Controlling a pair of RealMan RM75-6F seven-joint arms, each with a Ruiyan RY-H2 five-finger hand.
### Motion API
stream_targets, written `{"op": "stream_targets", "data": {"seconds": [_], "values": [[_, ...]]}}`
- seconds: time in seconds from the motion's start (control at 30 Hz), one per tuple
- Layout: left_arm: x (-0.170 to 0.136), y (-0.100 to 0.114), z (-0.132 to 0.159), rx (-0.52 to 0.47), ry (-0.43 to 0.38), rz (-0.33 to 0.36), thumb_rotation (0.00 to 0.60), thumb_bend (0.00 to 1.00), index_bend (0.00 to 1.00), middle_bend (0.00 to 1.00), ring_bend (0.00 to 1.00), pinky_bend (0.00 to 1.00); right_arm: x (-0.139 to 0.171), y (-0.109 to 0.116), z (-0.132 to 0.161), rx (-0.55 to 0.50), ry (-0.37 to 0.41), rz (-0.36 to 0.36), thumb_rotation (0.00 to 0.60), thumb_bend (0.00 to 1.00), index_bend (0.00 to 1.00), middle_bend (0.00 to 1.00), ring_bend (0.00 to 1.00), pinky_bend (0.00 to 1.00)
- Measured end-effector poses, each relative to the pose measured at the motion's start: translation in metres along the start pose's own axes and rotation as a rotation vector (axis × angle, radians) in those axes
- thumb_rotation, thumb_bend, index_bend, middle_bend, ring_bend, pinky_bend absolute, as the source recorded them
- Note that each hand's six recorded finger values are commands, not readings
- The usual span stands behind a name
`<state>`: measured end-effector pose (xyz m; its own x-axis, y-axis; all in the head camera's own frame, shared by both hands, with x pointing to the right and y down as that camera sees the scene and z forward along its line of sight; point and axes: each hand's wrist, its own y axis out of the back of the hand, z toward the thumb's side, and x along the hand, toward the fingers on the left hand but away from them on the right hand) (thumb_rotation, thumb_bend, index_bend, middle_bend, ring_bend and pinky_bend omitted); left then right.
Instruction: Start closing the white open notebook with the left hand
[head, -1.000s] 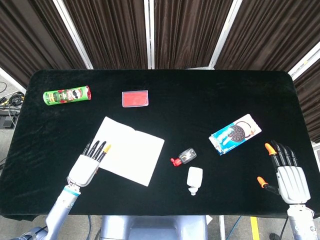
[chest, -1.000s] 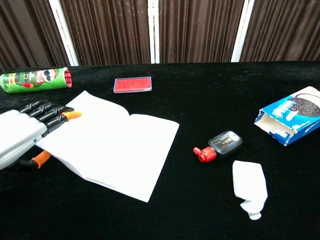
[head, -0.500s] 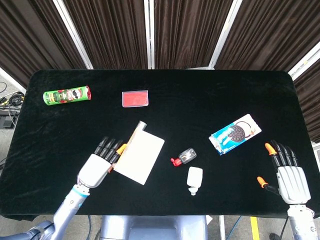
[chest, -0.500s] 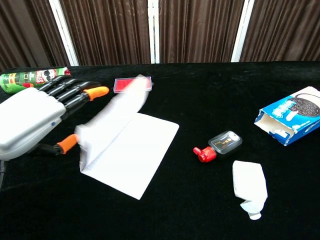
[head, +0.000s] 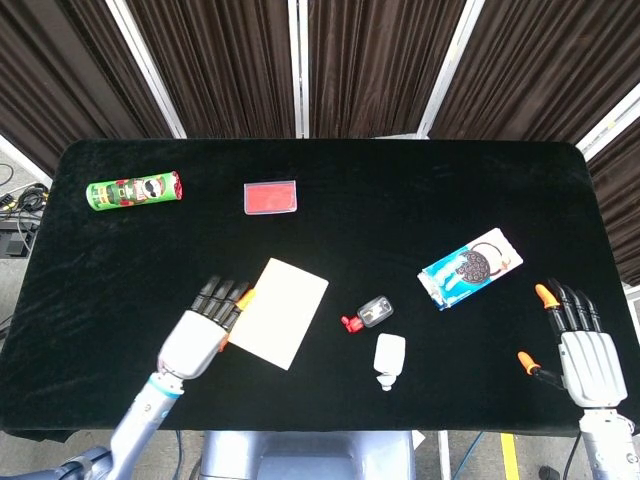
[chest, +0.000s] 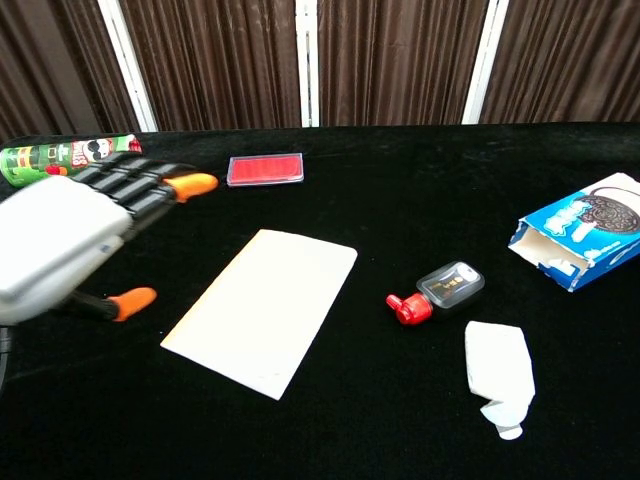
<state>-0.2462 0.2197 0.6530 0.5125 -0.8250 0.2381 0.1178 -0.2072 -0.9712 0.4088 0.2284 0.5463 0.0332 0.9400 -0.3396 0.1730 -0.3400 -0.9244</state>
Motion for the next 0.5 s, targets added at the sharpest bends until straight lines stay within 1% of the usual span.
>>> {"op": "stream_targets", "data": {"seconds": [0.2,0.33,0.43,0.5], "values": [[-0.029,0.008,-0.044,-0.001,0.146,-0.061,0.6,0.12,0.0,0.0,0.0,0.0,0.001,-0.003,0.001,0.023,0.009,0.017,0.6,0.08,0.0,0.0,0.0,0.0],[-0.059,0.018,-0.077,-0.026,0.261,-0.104,0.6,0.09,0.0,0.0,0.0,0.0,0.001,-0.006,0.001,0.052,0.021,0.026,0.6,0.09,0.0,0.0,0.0,0.0],[-0.082,0.028,-0.097,-0.049,0.342,-0.115,0.6,0.09,0.0,0.0,0.0,0.0,0.001,-0.009,0.003,0.071,0.034,0.037,0.6,0.09,0.0,0.0,0.0,0.0],[-0.095,0.033,-0.106,-0.059,0.381,-0.117,0.6,0.1,0.0,0.0,0.0,0.0,0.002,-0.01,0.004,0.077,0.042,0.042,0.6,0.09,0.0,0.0,0.0,0.0]]}}
